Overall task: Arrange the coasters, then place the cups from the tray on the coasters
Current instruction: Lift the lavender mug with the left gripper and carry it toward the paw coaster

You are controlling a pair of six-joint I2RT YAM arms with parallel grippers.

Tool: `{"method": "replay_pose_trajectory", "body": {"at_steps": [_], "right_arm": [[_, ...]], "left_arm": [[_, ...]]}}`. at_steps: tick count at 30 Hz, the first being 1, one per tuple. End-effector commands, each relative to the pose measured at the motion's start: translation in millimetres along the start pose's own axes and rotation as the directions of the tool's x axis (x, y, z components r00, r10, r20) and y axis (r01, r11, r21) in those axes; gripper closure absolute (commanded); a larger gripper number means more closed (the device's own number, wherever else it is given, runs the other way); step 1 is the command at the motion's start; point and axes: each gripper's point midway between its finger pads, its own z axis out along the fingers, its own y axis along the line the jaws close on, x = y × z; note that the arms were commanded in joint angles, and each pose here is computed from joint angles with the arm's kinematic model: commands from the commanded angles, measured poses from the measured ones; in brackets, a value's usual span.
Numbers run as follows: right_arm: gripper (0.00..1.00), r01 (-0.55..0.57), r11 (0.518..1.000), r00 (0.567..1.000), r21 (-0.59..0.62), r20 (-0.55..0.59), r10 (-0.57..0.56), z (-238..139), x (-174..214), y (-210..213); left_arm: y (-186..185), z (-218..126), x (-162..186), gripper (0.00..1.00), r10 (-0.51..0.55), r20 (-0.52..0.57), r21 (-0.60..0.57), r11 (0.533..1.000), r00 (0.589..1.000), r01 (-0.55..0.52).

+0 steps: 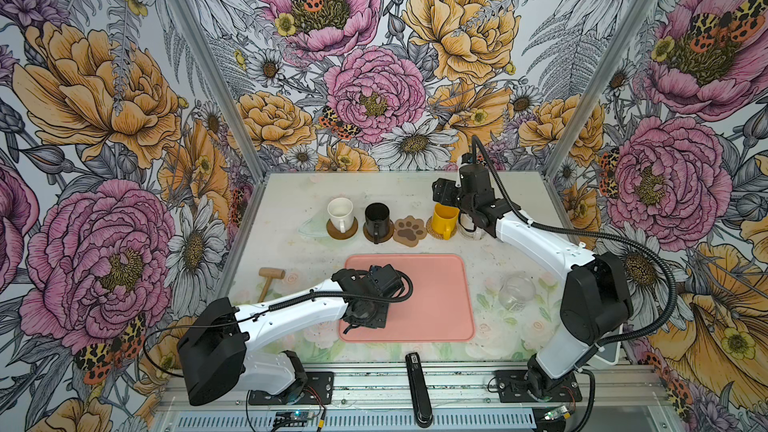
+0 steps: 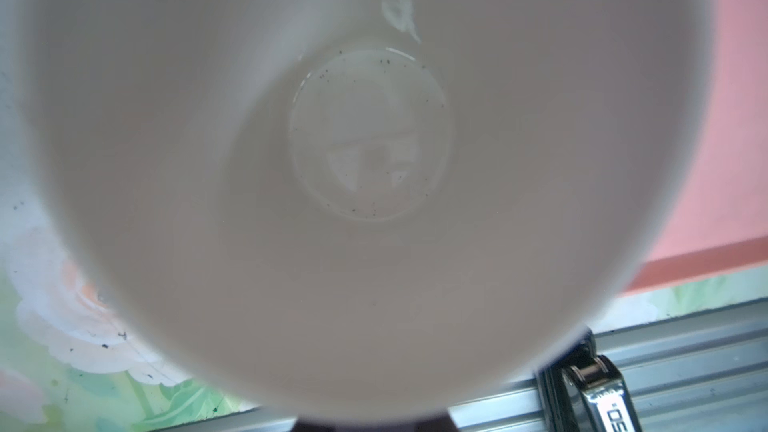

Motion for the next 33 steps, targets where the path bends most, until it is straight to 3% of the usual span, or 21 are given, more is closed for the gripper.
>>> {"method": "replay_pose_trajectory", "body": {"at_steps": [1, 17, 33], "right_arm": [[0.19, -0.015, 1.0, 1.0, 0.0, 0.024, 0.015, -4.5, -6.8, -4.1], [0.19, -0.036, 0.999, 0.999, -0.002, 0.021, 0.036, -2.0, -6.0, -10.4], [0.19, -0.039, 0.999, 0.999, 0.002, 0.023, 0.039, -3.1, -6.6, -13.9]], "left_arm": [[-9.1, -1.1, -21.4, 1.0, 0.028, 0.063, 0.008, 1.0, 0.998, -0.029], [-8.5, 15.5, -21.1, 1.0, 0.025, 0.033, -0.022, 0.999, 0.999, -0.024], [-7.7, 15.4, -20.6, 0.73, 0.015, 0.033, -0.02, 1.0, 0.999, -0.014]]}}
